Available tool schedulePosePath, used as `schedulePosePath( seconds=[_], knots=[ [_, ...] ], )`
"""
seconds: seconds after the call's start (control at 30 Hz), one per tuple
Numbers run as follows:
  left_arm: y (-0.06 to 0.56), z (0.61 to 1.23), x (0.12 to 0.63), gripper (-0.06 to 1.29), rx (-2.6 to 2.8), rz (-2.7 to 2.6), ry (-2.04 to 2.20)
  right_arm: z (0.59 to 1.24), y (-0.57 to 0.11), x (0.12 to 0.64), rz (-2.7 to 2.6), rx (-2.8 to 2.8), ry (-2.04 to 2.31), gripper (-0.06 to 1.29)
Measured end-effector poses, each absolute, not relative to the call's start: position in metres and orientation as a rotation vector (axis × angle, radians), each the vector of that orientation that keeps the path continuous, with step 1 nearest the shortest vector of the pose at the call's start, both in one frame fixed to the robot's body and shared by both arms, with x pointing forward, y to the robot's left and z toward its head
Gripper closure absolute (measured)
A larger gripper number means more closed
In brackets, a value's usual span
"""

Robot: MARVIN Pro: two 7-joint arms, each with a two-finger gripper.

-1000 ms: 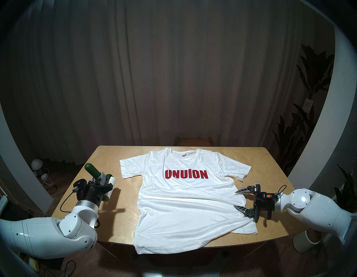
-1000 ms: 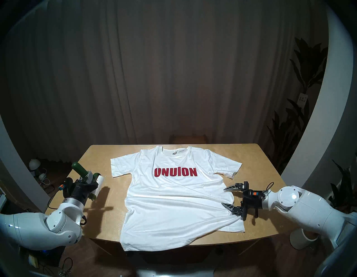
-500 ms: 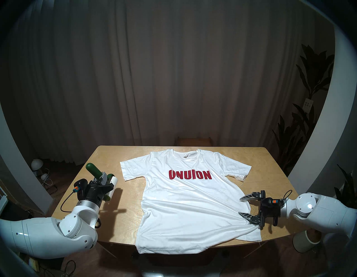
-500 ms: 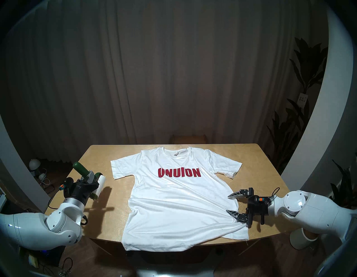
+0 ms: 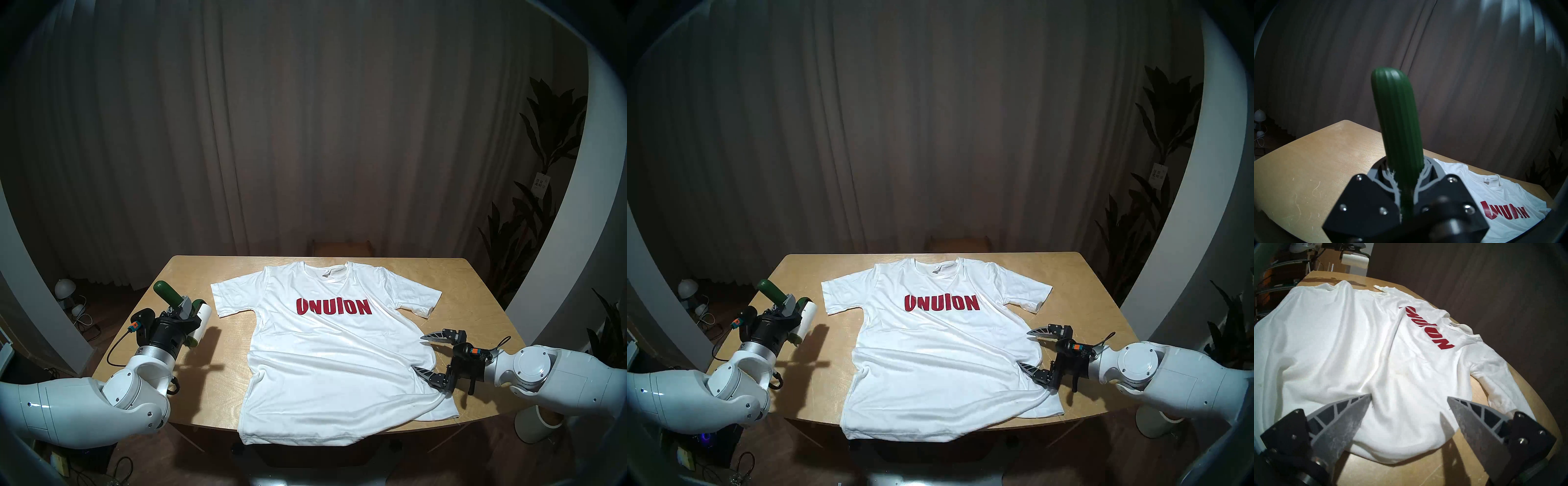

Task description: Use the fur roller to clean a top

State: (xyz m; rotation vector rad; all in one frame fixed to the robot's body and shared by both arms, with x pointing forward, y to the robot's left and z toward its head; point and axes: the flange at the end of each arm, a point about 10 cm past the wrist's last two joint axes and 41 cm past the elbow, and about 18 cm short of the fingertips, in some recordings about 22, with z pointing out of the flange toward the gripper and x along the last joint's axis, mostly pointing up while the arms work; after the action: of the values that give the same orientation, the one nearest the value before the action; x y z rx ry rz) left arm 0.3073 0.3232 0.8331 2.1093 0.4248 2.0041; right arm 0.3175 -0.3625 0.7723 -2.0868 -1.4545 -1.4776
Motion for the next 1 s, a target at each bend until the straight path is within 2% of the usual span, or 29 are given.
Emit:
schedulePosePath(
  seconds=[0.2, 0.6, 1.0],
  knots=[
    [0.323, 0.833, 0.311, 1.16, 2.085, 1.984, 0.414, 0.790, -0.370, 0.318, -1.499, -2.159, -1.469, 0.02],
    [0.323, 0.832, 0.314, 1.16, 2.048, 1.927, 0.433, 0.807, -0.378, 0.313, -1.508, -2.237, -1.461, 0.02],
    [0.334, 0.835, 0.323, 1.16, 2.024, 1.924, 0.506, 0.845, -0.354, 0.351, -1.855, -2.282, -1.016, 0.02]
  ],
)
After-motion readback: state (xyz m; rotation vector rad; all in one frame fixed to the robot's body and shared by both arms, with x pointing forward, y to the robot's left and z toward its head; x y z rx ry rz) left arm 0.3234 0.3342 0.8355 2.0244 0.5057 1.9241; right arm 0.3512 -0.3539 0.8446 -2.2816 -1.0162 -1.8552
